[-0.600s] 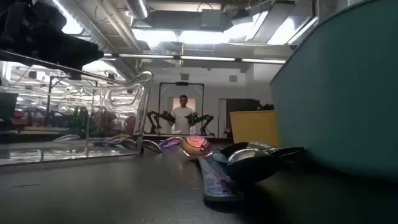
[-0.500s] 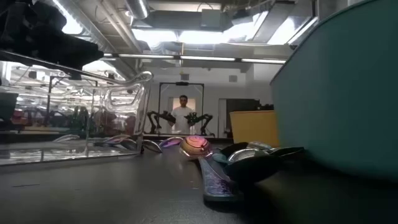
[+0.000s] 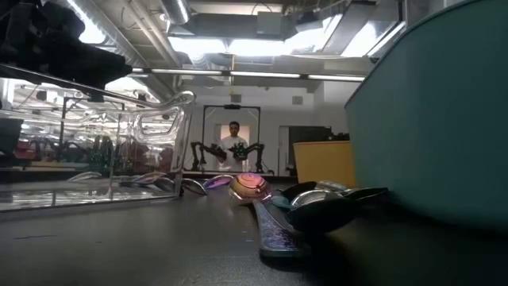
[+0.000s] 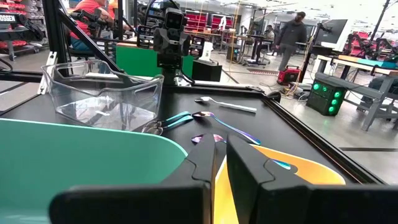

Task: Sort silverware by color (type)

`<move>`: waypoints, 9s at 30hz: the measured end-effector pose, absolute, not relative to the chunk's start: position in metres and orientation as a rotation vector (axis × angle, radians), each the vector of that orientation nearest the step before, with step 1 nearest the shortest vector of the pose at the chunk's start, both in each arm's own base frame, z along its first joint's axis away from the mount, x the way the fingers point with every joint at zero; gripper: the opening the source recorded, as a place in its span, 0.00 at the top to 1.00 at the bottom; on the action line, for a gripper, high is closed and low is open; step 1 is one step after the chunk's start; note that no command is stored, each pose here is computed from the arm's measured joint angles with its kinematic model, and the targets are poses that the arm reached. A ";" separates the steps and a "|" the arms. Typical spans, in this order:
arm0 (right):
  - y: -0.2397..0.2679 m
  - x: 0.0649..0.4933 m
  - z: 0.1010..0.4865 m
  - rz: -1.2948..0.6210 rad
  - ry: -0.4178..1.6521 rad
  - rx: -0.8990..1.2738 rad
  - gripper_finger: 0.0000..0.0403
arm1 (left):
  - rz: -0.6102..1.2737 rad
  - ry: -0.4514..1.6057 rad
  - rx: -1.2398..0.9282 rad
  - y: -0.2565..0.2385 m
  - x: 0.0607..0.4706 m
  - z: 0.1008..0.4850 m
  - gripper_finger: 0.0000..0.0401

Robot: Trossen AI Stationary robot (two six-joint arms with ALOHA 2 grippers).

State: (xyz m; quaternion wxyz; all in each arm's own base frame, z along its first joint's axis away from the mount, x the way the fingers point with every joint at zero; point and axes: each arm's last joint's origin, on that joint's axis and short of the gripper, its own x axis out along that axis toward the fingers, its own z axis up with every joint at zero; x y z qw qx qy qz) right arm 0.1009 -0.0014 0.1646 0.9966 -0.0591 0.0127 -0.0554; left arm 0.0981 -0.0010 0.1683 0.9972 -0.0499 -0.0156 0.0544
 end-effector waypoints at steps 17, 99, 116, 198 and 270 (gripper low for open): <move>-0.001 0.101 0.165 -0.111 0.025 -0.118 0.92 | 0.109 -0.032 -0.100 -0.001 0.098 0.168 0.70; -0.049 0.127 0.308 -0.971 0.208 0.125 0.28 | 0.262 -0.058 -0.104 0.003 0.097 0.170 0.70; -0.165 0.176 0.261 -0.919 0.763 0.513 0.28 | 0.263 -0.058 -0.105 0.003 0.097 0.170 0.70; -0.200 0.209 0.139 -0.803 1.248 0.683 0.87 | 0.263 -0.058 -0.105 0.003 0.097 0.170 0.70; -0.114 0.266 0.284 -0.285 1.405 -0.076 1.00 | 0.267 -0.059 -0.104 0.004 0.097 0.170 0.70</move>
